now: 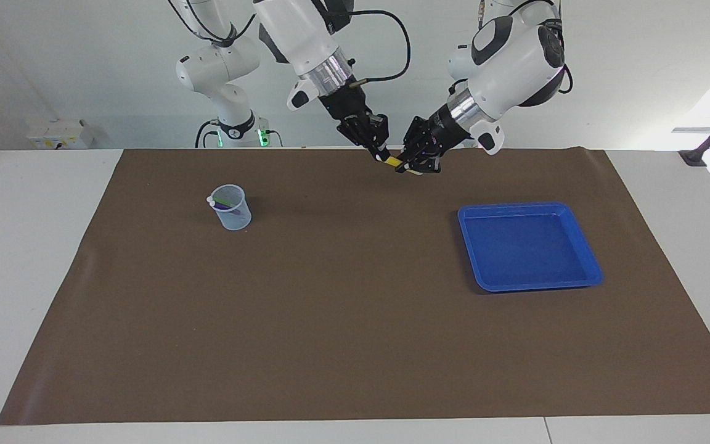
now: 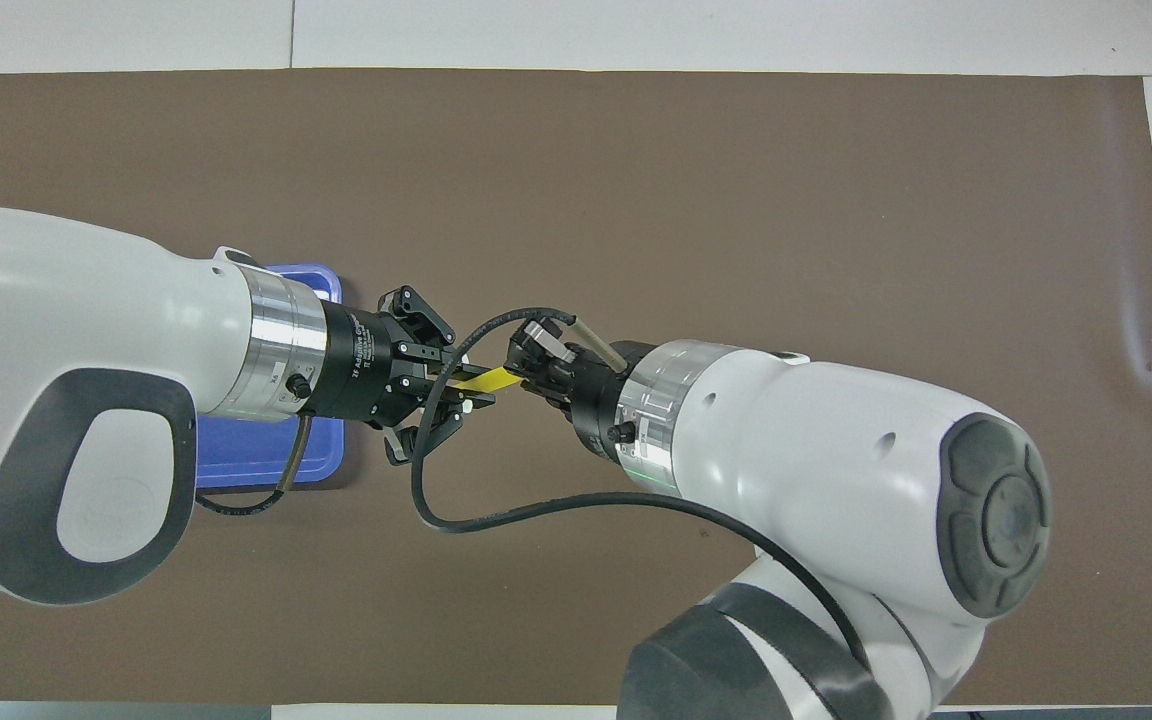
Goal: Right arm passes pens to left for tray arrangement
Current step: 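Close the left gripper on the yellow pen held by the right gripper, then place the yellow pen in the tray with the left gripper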
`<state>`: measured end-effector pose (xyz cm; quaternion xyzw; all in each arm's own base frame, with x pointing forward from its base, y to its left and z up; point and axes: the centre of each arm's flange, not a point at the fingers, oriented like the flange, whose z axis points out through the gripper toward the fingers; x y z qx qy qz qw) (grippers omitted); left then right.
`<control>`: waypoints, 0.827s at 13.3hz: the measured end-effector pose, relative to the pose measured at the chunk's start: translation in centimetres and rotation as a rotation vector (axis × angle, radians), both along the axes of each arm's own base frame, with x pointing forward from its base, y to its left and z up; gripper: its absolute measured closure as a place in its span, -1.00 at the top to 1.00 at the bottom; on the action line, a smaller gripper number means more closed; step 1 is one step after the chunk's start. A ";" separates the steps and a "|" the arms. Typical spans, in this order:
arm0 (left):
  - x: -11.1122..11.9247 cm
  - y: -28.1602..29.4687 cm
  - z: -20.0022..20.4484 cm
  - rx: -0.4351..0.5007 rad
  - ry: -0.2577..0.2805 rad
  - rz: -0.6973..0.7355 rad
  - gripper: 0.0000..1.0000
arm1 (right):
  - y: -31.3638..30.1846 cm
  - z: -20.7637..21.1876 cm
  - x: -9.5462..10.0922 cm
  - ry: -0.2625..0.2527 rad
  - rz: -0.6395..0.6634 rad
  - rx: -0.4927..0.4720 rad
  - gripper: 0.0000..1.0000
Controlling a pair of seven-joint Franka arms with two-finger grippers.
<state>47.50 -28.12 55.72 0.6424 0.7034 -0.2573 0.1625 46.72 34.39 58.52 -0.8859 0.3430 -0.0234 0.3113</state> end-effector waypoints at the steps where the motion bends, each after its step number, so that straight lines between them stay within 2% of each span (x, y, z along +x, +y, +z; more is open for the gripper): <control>1: 0.0 0.0 0.0 0.000 0.000 0.000 -0.66 | 0.0 0.0 0.0 0.000 0.000 0.000 -0.67; 2: 0.0 0.0 0.0 0.000 -0.001 0.000 -0.66 | 0.0 0.0 0.0 0.000 0.000 0.000 -0.66; 3: 0.0 0.0 0.1 -0.001 -0.001 0.000 -0.66 | -0.1 0.0 0.0 0.000 -0.001 0.000 -0.52; 6: 0.1 0.1 0.3 -0.004 -0.013 0.008 -0.66 | -0.4 -0.6 0.0 0.002 0.060 -0.035 0.18; 9: 0.3 0.4 -0.1 -0.006 -0.041 -0.008 -0.66 | -3.1 -1.1 0.8 -0.019 0.268 -0.131 0.89; 10: 0.9 1.2 -0.1 -0.010 -0.073 -0.020 -0.66 | -5.1 -1.7 1.2 -0.019 0.376 -0.180 1.00; 11: 1.5 2.3 0.0 -0.014 -0.112 -0.050 -0.66 | -7.6 -2.2 1.8 -0.027 0.484 -0.223 1.00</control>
